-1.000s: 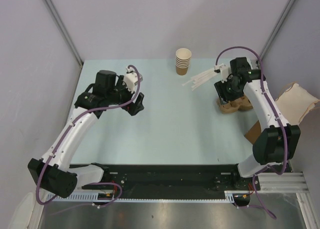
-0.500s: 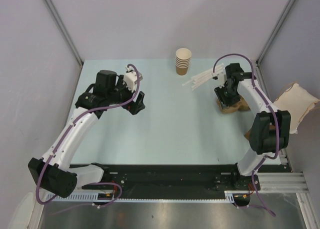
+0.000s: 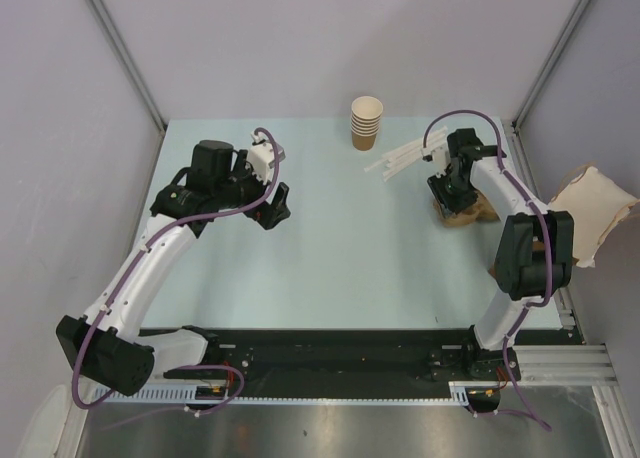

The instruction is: Pack the takeout coffee

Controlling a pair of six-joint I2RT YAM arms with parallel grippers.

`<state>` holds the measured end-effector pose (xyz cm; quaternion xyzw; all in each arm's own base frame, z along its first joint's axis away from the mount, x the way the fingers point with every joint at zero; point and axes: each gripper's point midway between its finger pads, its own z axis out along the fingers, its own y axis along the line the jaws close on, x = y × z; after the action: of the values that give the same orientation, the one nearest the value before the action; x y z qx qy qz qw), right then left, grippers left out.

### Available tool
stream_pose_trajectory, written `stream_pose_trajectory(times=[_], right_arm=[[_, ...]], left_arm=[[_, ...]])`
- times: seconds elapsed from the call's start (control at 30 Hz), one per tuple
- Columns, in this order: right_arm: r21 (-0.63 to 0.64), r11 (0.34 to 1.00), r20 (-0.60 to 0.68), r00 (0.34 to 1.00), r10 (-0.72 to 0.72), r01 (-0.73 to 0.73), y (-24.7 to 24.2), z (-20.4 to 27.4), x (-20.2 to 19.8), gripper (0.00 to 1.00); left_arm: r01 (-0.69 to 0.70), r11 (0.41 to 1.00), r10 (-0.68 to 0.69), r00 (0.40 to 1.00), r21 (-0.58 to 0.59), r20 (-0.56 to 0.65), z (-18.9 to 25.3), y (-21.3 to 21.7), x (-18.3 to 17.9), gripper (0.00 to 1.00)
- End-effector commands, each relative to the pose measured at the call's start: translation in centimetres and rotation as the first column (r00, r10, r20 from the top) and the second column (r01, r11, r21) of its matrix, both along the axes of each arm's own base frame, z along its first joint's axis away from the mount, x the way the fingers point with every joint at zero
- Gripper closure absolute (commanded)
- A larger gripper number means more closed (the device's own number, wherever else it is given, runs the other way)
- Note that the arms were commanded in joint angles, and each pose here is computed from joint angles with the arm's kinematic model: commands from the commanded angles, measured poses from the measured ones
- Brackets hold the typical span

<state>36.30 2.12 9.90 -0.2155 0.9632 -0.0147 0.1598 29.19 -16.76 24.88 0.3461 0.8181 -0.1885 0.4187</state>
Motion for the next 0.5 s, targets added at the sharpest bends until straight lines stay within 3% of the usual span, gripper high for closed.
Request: stream_pose_trajectory(times=[0.0,0.47], right_arm=[[-0.012,1.0,0.024,1.0,-0.001,0.002,-0.44,-0.1,0.85,0.59],[-0.016,1.0,0.002,1.0,0.003,-0.003,-0.45,-1.05,0.92,0.62]], left_arm=[[0.008,0.999,-0.007,1.0,-0.039,0.026,1.01,-0.66,0.35,0.0],[0.005,0.999,-0.004,1.0,-0.04,0.024,1.21,-0.69,0.46,0.01]])
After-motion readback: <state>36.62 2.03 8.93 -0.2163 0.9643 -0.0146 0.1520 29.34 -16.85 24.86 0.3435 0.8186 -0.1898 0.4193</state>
